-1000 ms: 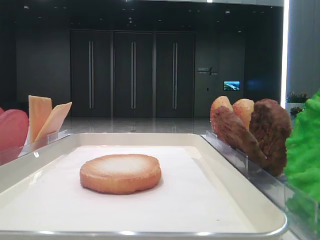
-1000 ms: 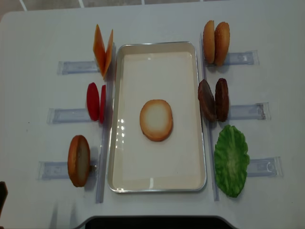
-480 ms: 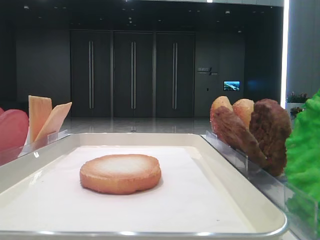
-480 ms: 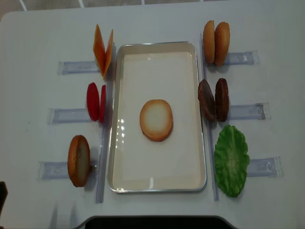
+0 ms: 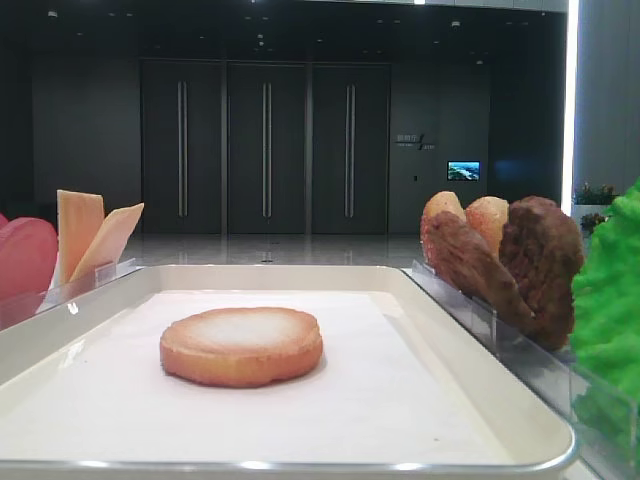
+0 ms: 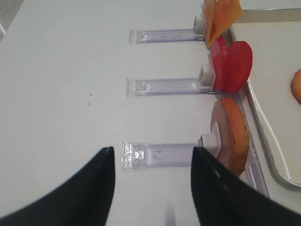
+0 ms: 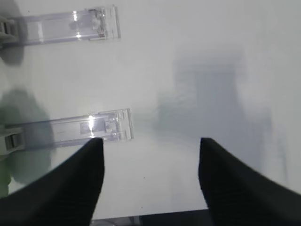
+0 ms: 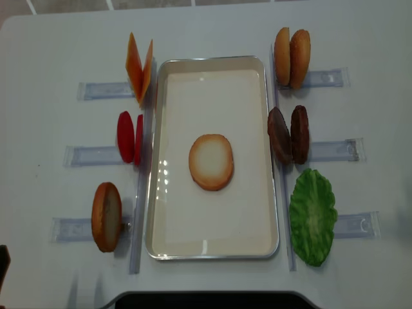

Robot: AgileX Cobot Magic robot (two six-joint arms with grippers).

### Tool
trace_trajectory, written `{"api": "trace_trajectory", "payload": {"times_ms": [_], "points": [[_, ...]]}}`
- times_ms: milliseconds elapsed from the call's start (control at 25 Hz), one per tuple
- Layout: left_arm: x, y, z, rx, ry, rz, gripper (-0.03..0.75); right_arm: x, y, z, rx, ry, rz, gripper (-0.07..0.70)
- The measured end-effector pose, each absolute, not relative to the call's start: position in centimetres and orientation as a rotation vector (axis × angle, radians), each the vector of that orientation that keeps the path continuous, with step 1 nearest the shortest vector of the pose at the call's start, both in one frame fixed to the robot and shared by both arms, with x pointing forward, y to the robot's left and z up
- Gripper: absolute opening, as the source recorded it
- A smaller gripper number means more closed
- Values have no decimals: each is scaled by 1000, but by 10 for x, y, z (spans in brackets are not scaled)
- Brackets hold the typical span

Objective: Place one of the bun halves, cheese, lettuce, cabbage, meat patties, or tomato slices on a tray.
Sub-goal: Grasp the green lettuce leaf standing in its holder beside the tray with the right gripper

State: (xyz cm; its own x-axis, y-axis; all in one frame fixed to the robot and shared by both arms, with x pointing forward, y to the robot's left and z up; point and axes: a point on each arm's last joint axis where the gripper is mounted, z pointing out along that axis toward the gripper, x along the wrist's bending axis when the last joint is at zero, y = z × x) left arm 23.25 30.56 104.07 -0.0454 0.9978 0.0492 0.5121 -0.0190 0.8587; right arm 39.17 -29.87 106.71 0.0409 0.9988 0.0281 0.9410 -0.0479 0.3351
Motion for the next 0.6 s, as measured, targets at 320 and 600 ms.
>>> {"api": "trace_trajectory", "payload": {"times_ms": [320,600], "points": [[232,306,1041,1596,1624,975,399,423,-273,1062,2204,2147,331,405],[232,306,1041,1596,1624,975,399,424,-205,1055,2140,2281,275,402]]}}
